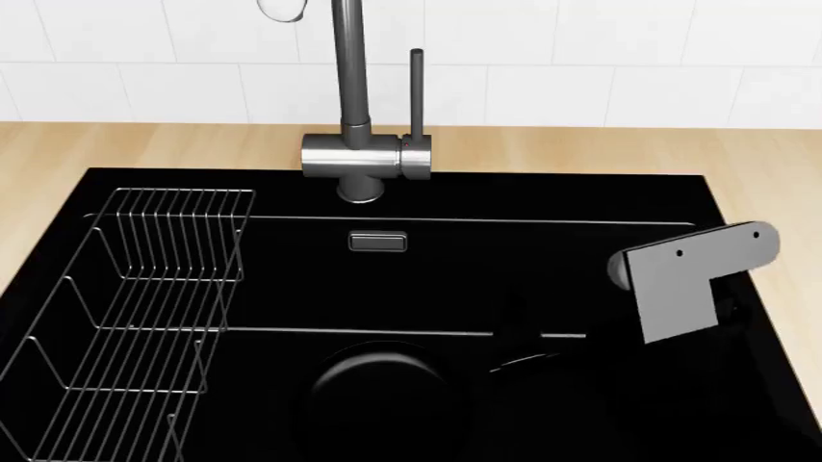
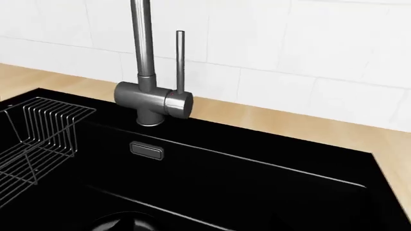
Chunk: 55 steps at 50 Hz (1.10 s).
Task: Pick the pan and sponge and place them into the sink. Then turn on the water.
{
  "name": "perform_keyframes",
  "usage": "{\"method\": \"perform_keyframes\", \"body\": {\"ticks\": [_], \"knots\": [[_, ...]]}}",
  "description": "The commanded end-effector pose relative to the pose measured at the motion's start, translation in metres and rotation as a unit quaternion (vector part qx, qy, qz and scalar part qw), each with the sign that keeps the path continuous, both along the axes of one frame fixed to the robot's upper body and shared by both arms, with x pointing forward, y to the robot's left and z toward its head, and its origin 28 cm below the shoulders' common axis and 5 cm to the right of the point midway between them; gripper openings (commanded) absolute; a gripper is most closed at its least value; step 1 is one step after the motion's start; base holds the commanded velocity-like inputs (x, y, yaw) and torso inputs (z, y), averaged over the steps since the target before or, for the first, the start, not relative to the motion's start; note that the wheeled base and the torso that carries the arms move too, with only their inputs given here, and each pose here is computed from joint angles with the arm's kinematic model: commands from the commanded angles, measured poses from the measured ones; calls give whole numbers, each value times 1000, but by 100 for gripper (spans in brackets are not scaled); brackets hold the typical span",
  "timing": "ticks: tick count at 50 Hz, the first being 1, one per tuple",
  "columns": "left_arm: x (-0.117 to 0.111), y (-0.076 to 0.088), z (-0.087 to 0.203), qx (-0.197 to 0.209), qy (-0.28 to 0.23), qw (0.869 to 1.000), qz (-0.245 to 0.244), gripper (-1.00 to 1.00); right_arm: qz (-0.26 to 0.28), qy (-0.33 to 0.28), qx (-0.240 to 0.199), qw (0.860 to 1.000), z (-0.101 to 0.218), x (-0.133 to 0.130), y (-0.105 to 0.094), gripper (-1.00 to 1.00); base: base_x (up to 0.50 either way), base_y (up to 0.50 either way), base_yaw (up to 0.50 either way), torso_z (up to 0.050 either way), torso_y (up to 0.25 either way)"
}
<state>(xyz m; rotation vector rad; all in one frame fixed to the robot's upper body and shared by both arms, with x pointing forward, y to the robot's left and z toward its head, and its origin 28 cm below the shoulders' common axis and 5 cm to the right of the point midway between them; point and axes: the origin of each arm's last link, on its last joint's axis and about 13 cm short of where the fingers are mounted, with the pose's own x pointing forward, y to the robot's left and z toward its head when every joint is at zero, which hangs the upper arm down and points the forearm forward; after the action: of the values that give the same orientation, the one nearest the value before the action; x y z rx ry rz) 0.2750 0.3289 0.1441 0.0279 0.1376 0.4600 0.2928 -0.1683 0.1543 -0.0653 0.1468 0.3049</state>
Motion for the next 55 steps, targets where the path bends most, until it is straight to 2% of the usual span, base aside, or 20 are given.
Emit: {"method": "perform_keyframes", "body": {"ticks": [1,6,13,18,27,31,35,36,37,41,47,48,50,55], "knots": [[-1,-18,18,3,-16,997,-78,-100,-42,-9,12,999,11,-7,-9,100,0,0,0,0,0],[1,-26,26,4,-25,994,-107,-100,-51,-10,0,999,15,-9,-12,100,0,0,0,0,0],[7,-43,33,4,-25,986,-165,-100,-58,-12,10,998,18,-13,-15,100,0,0,0,0,0],[18,-64,39,8,-16,973,-229,-100,-66,-11,7,998,24,-15,-19,100,0,0,0,0,0],[30,-92,50,9,-21,954,-299,-100,-62,-4,5,998,17,-16,-18,100,0,0,0,0,0],[35,-104,52,-4,-24,946,-322,-100,-63,-4,7,998,16,-16,-18,100,0,0,0,0,0],[40,-116,53,18,-23,936,-350,-100,-59,0,6,998,14,-15,-17,100,0,0,0,0,0],[43,-119,51,6,-18,932,-361,-100,-59,-1,5,998,14,-15,-17,100,0,0,0,0,0],[45,-120,50,7,-16,932,-363,-100,-60,-2,5,998,15,-15,-17,100,0,0,0,0,0],[48,-135,43,15,3,915,-403,-100,-63,-2,3,998,16,-14,-17,100,0,0,0,0,0],[56,-157,34,15,21,904,-427,-100,-72,-6,6,997,16,-15,-18,100,0,0,0,0,0],[57,-158,33,6,23,905,-426,-100,-72,-6,6,997,17,-15,-18,100,0,0,0,0,0],[57,-162,28,4,36,898,-439,-100,-73,-8,7,997,16,-15,-18,100,0,0,0,0,0],[55,-174,16,8,55,889,-455,-100,-70,-8,7,998,16,-18,-16,100,0,0,0,0,0]]}}
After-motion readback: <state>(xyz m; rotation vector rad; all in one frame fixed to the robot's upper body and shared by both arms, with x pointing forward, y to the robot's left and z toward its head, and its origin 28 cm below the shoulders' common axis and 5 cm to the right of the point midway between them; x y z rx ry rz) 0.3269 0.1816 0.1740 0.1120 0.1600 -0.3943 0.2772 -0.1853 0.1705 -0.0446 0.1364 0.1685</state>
